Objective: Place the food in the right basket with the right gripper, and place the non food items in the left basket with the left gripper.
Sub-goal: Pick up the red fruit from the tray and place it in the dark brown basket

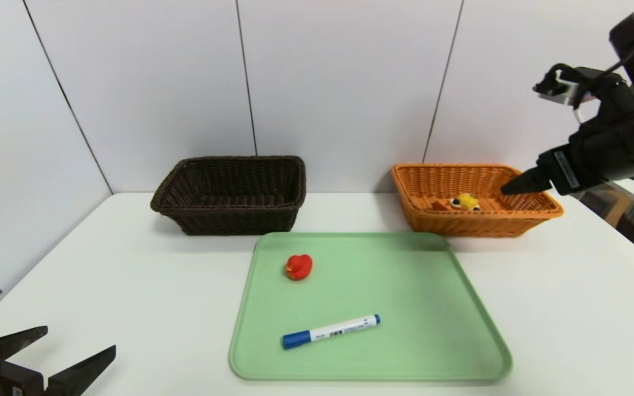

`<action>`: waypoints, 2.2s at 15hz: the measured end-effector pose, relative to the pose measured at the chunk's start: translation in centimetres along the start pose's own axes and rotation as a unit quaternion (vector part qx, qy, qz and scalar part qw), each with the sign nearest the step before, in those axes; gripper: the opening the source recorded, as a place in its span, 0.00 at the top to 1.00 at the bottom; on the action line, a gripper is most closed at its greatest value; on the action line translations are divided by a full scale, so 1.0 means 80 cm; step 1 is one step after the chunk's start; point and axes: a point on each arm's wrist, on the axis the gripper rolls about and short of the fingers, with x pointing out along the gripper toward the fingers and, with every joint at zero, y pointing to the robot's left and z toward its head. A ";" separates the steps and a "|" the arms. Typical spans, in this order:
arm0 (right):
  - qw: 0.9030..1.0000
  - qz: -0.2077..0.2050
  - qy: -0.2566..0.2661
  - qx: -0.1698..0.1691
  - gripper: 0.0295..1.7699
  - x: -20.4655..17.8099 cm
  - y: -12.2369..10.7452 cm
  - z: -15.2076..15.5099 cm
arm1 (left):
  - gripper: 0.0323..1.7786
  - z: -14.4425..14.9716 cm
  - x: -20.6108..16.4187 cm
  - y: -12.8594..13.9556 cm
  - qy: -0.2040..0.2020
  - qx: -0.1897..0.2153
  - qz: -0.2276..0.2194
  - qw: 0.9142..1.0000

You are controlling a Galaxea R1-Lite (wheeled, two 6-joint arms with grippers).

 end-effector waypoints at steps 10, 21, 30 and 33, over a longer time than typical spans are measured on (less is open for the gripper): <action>0.997 -0.001 -0.011 0.081 0.04 -0.062 0.030 -0.191 | 0.05 -0.011 -0.004 0.000 0.003 0.004 -0.007 1.000; 0.997 0.002 -0.012 0.081 0.04 -0.072 0.038 -0.238 | 0.05 -0.001 0.006 -0.008 0.014 0.020 -0.052 0.998; 0.997 0.010 0.003 0.075 0.04 -0.065 0.042 -0.249 | 0.05 0.066 0.049 -0.056 0.023 0.094 -0.147 0.984; 0.997 0.011 0.000 0.074 0.04 -0.064 0.042 -0.248 | 0.05 0.077 0.074 -0.078 0.029 0.106 -0.172 0.979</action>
